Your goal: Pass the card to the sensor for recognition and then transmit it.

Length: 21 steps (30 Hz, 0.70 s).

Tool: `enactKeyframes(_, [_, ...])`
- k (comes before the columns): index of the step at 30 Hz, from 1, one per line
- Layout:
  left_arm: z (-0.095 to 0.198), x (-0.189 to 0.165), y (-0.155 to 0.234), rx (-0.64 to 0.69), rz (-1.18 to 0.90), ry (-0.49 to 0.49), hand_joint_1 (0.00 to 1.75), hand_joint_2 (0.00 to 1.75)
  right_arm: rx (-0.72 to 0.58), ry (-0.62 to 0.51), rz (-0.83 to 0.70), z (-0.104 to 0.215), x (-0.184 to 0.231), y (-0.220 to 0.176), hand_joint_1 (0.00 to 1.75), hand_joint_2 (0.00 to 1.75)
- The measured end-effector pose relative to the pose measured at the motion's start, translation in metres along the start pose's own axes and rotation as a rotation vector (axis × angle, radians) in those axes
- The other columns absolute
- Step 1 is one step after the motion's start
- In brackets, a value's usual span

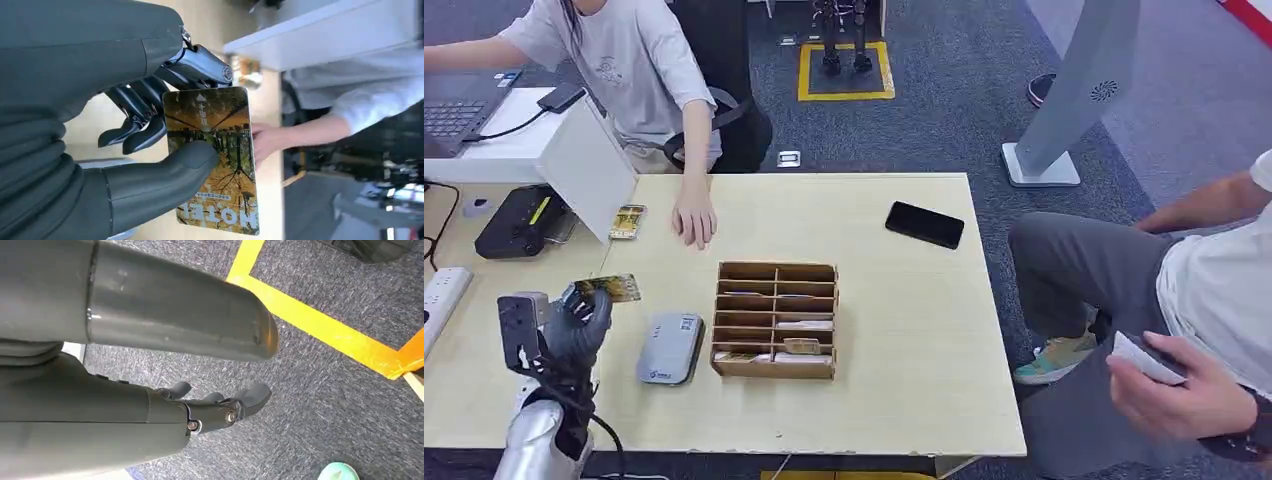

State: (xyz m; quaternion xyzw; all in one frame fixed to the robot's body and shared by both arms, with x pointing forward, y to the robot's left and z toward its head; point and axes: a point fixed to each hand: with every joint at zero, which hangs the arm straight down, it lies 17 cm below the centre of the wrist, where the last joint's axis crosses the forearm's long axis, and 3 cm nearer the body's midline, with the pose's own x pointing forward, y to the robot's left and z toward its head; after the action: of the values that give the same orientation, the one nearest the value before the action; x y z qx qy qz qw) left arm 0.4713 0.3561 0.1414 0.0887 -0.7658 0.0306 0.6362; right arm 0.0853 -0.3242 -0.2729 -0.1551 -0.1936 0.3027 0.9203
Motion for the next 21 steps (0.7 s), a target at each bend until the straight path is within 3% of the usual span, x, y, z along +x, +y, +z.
enactKeyframes(4, [-0.027, 0.050, 0.024, 0.133, -0.202, -0.186, 1.75, 1.75, 0.008, -0.002, 0.007, 0.000, 0.002, 0.001, 0.00, 0.00])
enactKeyframes(7, [-0.034, 0.087, 0.038, 0.236, -0.457, -0.339, 1.75, 1.75, 0.024, -0.010, 0.016, 0.000, 0.005, 0.004, 0.00, 0.00])
enactKeyframes(11, [-0.038, 0.118, 0.045, 0.301, -0.668, -0.469, 1.75, 1.75, 0.029, -0.029, 0.035, -0.002, 0.011, 0.003, 0.00, 0.00])
enactKeyframes(15, [-0.042, 0.132, 0.042, 0.303, -0.749, -0.530, 1.75, 1.75, 0.031, -0.037, 0.047, -0.002, 0.013, 0.003, 0.00, 0.00])
enactKeyframes(21, [-0.044, 0.135, 0.039, 0.301, -0.764, -0.541, 1.75, 1.75, 0.032, -0.040, 0.053, -0.002, 0.014, 0.003, 0.00, 0.00])
